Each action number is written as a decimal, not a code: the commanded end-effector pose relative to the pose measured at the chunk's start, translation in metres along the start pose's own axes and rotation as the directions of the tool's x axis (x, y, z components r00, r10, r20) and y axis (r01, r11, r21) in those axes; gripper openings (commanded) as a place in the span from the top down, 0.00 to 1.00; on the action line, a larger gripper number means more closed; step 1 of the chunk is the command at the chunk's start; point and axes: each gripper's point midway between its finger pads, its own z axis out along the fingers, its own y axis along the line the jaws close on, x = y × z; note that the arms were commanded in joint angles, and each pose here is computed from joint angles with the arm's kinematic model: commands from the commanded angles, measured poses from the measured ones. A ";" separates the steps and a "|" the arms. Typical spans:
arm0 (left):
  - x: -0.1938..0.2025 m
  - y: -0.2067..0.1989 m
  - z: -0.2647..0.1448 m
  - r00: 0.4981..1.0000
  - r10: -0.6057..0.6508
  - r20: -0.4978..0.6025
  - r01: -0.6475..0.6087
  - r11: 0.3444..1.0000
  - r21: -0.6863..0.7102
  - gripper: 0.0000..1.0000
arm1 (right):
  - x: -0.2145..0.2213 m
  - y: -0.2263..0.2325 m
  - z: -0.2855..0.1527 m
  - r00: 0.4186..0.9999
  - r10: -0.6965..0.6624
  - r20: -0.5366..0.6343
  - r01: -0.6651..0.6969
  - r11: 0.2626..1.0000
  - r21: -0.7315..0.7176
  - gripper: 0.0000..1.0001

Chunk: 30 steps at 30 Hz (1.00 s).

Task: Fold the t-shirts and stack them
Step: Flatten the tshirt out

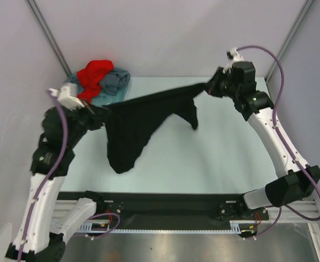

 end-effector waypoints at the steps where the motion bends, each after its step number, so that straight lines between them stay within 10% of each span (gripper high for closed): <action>1: 0.073 -0.001 0.015 0.972 -0.066 -0.226 0.085 0.994 0.075 1.00 | 0.047 -0.090 -0.009 0.995 0.076 -0.062 -0.057 0.962 0.266 1.00; 11: 0.119 0.002 0.033 0.930 -0.065 -0.361 0.101 0.992 0.081 1.00 | 0.018 -0.126 -0.006 0.998 0.042 -0.056 -0.020 0.939 0.343 1.00; 18: -0.011 -0.027 0.019 0.999 0.034 -0.028 -0.033 0.998 0.052 0.99 | -0.020 -0.049 0.047 0.994 0.110 0.003 -0.110 0.993 0.050 1.00; 24: -0.105 -0.035 -0.028 0.962 0.091 0.256 -0.081 0.995 -0.051 1.00 | -0.064 0.060 0.068 0.977 0.211 0.024 -0.193 0.930 -0.314 1.00; 30: -0.101 -0.082 -0.031 0.966 0.092 0.243 -0.143 0.970 0.199 1.00 | -0.039 0.028 0.075 0.967 0.254 -0.019 -0.249 0.930 -0.269 1.00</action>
